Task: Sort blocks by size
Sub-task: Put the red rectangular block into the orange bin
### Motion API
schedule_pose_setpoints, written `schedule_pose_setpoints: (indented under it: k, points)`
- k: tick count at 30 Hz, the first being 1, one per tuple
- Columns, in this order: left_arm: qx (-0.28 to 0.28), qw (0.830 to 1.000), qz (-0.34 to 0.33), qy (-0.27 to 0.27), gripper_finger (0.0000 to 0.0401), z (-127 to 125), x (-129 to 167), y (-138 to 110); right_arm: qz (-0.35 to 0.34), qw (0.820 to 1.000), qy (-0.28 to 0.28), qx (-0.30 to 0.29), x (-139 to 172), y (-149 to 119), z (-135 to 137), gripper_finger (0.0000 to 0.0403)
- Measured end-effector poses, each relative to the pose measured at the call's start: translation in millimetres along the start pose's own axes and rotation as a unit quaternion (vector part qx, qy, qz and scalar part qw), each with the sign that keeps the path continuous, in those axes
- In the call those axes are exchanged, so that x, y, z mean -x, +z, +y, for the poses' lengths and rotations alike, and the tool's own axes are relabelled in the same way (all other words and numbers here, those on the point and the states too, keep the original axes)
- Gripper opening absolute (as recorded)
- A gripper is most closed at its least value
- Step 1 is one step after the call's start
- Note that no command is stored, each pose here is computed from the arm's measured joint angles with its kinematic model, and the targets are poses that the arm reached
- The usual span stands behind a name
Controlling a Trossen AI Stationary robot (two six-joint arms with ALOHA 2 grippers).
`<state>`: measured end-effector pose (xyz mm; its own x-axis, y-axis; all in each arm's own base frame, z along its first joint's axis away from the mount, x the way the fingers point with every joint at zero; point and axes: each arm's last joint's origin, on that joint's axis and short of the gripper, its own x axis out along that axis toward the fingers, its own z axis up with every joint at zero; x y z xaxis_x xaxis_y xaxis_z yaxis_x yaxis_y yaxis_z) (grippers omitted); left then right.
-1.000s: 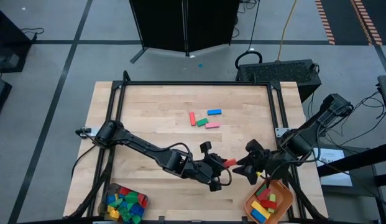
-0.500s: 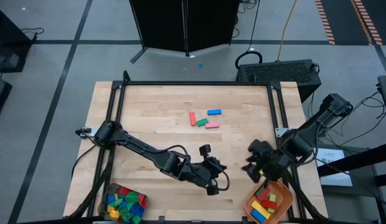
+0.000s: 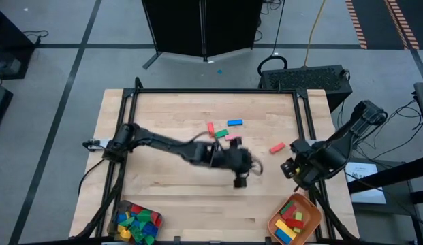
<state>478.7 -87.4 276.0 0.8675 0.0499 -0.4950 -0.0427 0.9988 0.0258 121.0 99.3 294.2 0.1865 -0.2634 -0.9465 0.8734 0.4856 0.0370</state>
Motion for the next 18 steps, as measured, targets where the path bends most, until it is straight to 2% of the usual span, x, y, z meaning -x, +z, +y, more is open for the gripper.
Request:
schedule_pose_setpoints:
  k: [3, 9, 13, 18]
  points:
    - [0.027, 0.999, -0.044, -0.003, 0.0105, 33.6, -14.7, 6.9, 0.015, 1.0, 0.023, -0.012, 5.5, -7.2, -4.6, 0.0224]
    - [0.091, 0.993, -0.074, 0.032, 0.0159, 83.3, -61.0, -15.9, 0.027, 0.997, 0.053, -0.047, 13.3, -19.1, -12.6, 0.0224]
    - [0.102, 0.986, -0.126, 0.035, 0.0171, 91.5, -93.8, -35.8, 0.026, 0.996, 0.067, -0.057, 15.6, -25.8, -13.8, 0.0224]
    - [0.143, 0.98, -0.132, 0.042, 0.0172, 92.6, -125.4, -64.8, 0.01, 0.994, 0.083, -0.071, 17.2, -29.2, -15.0, 0.0224]
